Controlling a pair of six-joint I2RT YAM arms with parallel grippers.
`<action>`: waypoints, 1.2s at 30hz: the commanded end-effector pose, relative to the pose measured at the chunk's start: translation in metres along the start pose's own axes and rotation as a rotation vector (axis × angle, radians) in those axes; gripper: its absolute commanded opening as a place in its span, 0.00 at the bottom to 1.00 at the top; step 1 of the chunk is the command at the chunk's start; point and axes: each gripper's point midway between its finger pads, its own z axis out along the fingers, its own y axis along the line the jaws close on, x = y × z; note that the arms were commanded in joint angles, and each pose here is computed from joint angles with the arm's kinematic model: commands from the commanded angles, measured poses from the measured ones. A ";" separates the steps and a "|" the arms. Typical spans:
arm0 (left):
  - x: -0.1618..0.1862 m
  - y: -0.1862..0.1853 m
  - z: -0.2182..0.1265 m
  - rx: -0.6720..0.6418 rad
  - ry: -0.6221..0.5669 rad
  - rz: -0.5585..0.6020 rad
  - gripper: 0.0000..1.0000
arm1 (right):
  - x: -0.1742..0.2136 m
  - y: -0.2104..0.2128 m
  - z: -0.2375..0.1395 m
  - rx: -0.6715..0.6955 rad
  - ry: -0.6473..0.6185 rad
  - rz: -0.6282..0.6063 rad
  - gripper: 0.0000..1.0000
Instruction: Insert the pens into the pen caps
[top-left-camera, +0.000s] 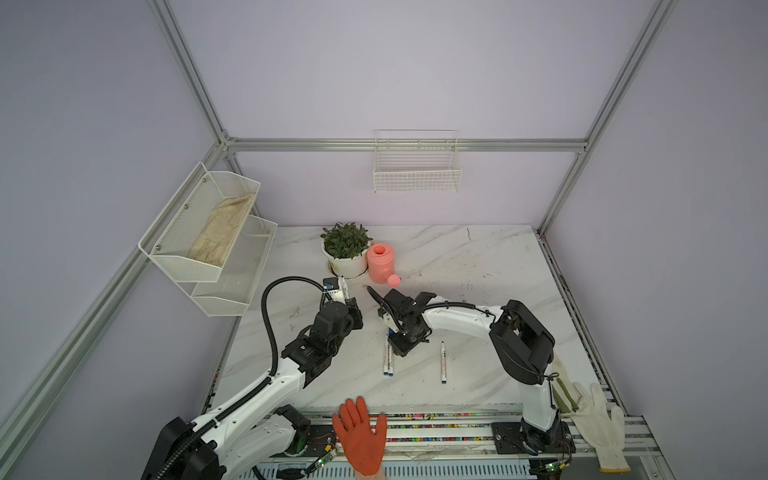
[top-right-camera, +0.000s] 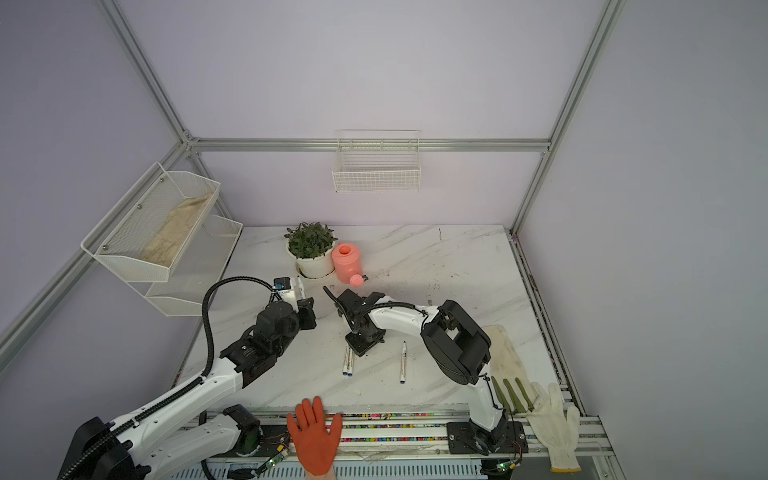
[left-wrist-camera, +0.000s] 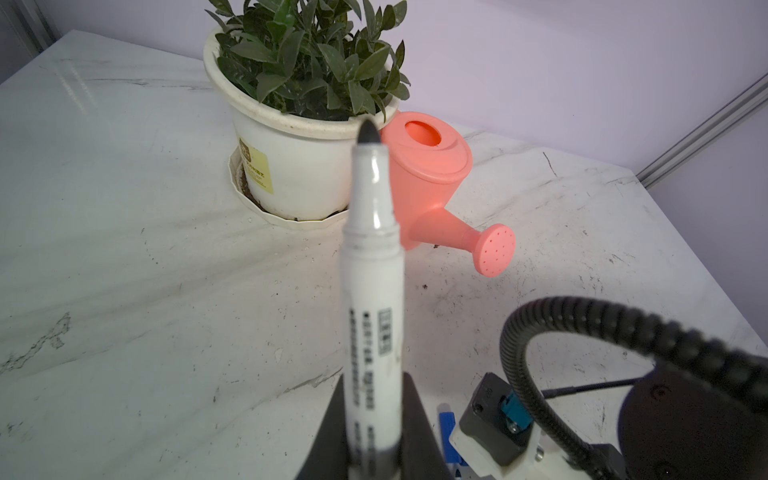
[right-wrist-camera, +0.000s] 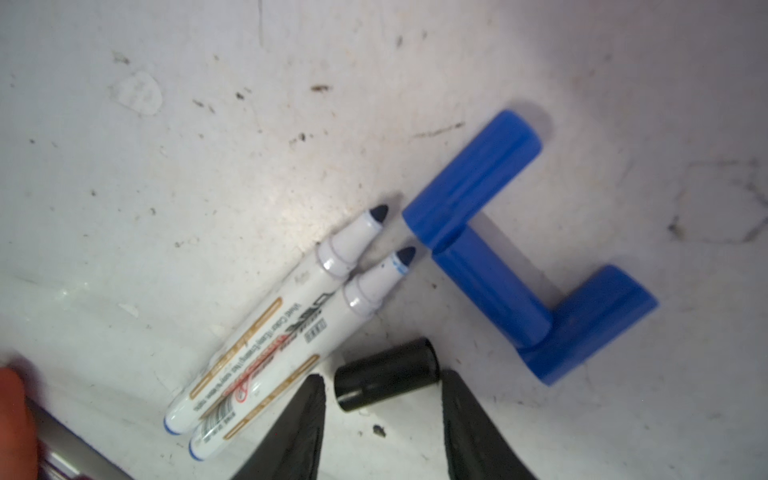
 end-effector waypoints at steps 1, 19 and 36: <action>0.009 0.003 0.001 0.006 0.002 0.017 0.00 | 0.005 -0.010 0.010 0.060 0.026 0.026 0.47; 0.012 -0.006 0.009 0.037 0.028 0.022 0.00 | -0.002 -0.024 -0.023 0.005 -0.070 0.078 0.47; 0.014 -0.004 0.006 0.040 0.026 0.018 0.00 | -0.005 -0.044 -0.002 0.109 -0.039 0.089 0.42</action>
